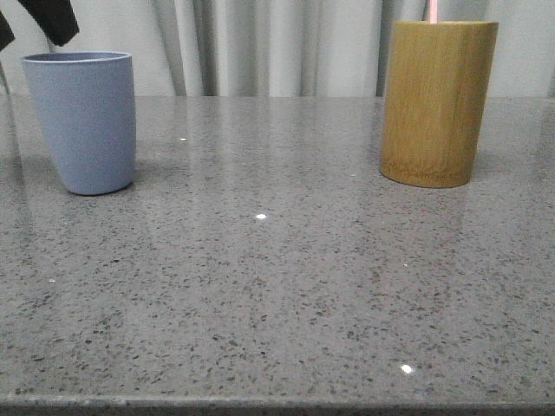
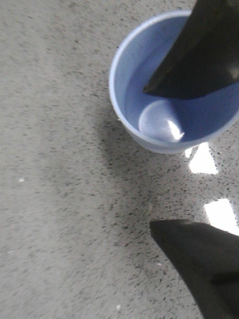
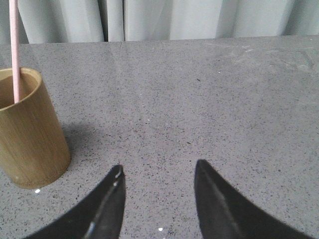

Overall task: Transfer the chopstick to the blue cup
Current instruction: 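Grasp the blue cup rim with the left gripper, slide it toward the bamboo cup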

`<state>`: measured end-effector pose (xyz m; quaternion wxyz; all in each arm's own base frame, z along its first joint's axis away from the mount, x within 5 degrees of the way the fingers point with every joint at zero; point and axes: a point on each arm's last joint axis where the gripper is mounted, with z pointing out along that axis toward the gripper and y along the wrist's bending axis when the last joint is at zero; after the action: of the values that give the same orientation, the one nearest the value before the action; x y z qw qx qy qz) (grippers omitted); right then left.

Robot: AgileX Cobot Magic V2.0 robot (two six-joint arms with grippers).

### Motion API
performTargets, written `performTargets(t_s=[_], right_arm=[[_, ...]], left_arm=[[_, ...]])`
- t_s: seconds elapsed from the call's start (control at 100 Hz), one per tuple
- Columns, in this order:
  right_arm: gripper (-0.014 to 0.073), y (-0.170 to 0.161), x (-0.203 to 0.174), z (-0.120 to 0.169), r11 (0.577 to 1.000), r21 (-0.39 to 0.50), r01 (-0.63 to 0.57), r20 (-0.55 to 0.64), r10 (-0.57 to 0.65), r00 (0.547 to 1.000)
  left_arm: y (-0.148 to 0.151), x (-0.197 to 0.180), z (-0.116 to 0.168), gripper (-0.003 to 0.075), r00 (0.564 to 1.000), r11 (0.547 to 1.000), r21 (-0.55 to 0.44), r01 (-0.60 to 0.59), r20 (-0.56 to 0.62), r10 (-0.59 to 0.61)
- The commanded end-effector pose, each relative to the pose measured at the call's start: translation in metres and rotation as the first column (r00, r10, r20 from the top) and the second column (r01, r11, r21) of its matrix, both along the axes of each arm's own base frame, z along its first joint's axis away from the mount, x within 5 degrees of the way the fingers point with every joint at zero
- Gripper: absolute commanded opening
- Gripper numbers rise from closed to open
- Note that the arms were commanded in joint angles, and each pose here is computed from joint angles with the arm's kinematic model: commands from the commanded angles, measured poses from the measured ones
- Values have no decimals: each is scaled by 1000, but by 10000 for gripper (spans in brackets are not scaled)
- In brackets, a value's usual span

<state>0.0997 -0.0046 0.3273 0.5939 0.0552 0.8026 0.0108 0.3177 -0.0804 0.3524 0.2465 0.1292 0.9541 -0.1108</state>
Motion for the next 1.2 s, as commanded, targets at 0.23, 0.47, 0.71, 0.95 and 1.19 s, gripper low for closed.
performTargets(t_s=[0.23,0.47,0.71,0.95,1.19], right_arm=[[348,0,3,17,1000,-9,0,99,1,995],[348,0,3,17,1000,-10,0,99,1,995],[348,0,3,17,1000,-10,0,99,1,995],[348,0,3,17,1000,-10,0,99,1,995],[348,0,3,17,1000,-10,0,99,1,995]], left_arm=[[-5,7,2,425,1000,1000,-18,1,8,-1],[-8,14,-13,345,998,1000,-13,6,-62,-7],[-10,14,-11,87,999,999,-39,-1,-52,-1],[-13,14,-7,-19,999,998,-66,2,-48,-5],[-41,19,7,-19,997,993,-93,74,-6,-75]])
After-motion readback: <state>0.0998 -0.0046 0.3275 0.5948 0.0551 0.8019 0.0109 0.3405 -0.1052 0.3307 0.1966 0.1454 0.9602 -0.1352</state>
